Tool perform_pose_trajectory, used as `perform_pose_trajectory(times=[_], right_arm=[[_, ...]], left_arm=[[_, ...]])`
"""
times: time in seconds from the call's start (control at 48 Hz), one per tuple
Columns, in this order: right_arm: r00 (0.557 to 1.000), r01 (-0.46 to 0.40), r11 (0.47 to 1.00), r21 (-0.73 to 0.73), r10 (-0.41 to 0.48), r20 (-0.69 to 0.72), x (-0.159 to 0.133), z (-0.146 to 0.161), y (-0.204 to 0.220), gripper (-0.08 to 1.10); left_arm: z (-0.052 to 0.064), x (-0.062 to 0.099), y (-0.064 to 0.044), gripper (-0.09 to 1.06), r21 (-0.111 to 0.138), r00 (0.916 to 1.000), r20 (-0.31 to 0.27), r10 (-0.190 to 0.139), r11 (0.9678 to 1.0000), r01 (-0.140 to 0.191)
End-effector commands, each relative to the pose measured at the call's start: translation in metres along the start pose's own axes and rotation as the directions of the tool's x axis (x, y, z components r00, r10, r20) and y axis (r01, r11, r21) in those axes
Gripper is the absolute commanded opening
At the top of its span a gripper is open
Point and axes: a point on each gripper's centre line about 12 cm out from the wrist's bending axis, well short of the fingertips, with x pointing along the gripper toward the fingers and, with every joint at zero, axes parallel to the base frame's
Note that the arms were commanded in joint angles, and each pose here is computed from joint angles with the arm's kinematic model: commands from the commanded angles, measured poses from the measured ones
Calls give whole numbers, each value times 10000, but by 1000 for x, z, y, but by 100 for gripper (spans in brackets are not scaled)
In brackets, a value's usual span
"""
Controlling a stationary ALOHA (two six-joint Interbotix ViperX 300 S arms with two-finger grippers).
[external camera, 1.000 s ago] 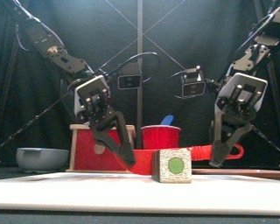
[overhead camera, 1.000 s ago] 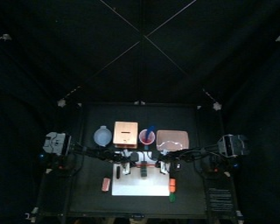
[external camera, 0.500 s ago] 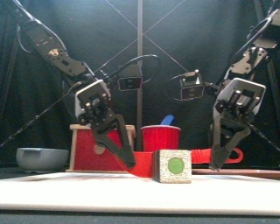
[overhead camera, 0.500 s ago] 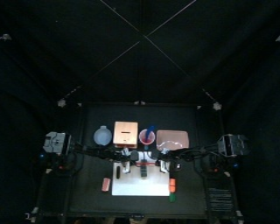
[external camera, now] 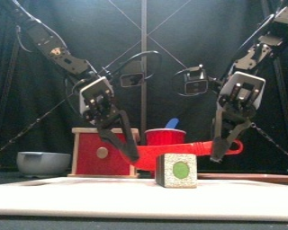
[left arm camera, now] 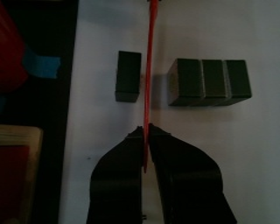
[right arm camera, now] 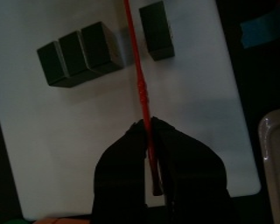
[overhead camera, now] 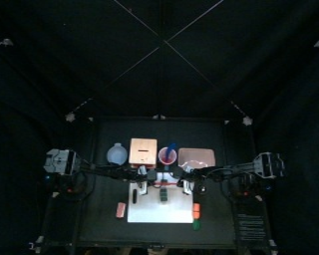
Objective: Place sushi on board then cut the sushi with the knife then place the pieces on the plate
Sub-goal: Cut the sushi into 4 pieces
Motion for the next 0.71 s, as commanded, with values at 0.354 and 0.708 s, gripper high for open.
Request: perform_pose_trajectory(times=[0.354,0.708], right_arm=[[9951,-973,9952,-117,974,147,-15,0,36,30],[9956,-856,9963,76,859,-384,-4,-13,32,30]], left_arm=[[4,-25,-44,45,484,9949,419,-915,9948,894],[-3,-8,-47,45,59,9956,108,-930,9957,930]])
